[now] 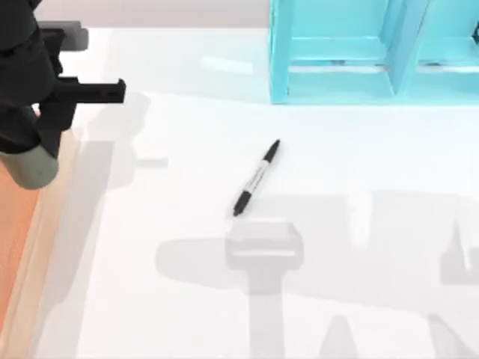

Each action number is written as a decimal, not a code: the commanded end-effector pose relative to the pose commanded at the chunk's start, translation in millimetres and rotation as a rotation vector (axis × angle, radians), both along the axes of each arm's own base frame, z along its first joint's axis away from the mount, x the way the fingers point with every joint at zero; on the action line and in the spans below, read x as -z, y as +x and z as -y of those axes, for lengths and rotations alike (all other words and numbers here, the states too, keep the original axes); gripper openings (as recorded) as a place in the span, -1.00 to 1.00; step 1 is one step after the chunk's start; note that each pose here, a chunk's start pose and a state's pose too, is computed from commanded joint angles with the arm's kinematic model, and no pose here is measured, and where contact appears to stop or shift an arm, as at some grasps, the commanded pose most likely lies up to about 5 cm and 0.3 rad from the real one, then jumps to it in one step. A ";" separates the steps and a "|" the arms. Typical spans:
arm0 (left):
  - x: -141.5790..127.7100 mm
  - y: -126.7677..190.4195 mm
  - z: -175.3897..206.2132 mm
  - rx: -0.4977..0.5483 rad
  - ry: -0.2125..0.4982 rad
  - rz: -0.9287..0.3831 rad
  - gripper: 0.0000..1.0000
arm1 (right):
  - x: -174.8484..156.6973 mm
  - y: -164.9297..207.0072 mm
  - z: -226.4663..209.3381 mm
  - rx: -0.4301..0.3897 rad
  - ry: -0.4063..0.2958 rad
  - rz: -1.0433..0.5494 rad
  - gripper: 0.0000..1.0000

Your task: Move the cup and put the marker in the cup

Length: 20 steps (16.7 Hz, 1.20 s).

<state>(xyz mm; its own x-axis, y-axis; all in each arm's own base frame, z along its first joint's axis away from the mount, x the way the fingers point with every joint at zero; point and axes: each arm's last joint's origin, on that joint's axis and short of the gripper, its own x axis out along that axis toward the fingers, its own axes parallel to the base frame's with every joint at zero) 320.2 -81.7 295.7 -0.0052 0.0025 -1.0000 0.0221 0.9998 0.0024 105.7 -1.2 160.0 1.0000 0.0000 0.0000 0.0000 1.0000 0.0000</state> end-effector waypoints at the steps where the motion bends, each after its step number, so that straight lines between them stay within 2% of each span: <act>1: 2.5 2.4 4.6 0.001 -0.001 0.006 -1.00 | 0.0 0.0 0.0 0.000 0.000 0.000 1.00; 4: 24.0 15.9 36.3 0.008 -0.009 0.034 -1.00 | 0.0 0.0 0.0 0.000 0.000 0.000 1.00; 9: 81.2 28.6 97.2 0.001 -0.008 0.034 -1.00 | 0.0 0.0 0.0 0.000 0.000 0.000 1.00; 15: 87.1 29.3 99.7 -0.005 -0.007 0.030 -1.00 | 0.0 0.0 0.0 0.000 0.000 0.000 1.00; 20: 116.5 30.3 97.2 -0.004 -0.011 0.038 -1.00 | 0.0 0.0 0.0 0.000 0.000 0.000 1.00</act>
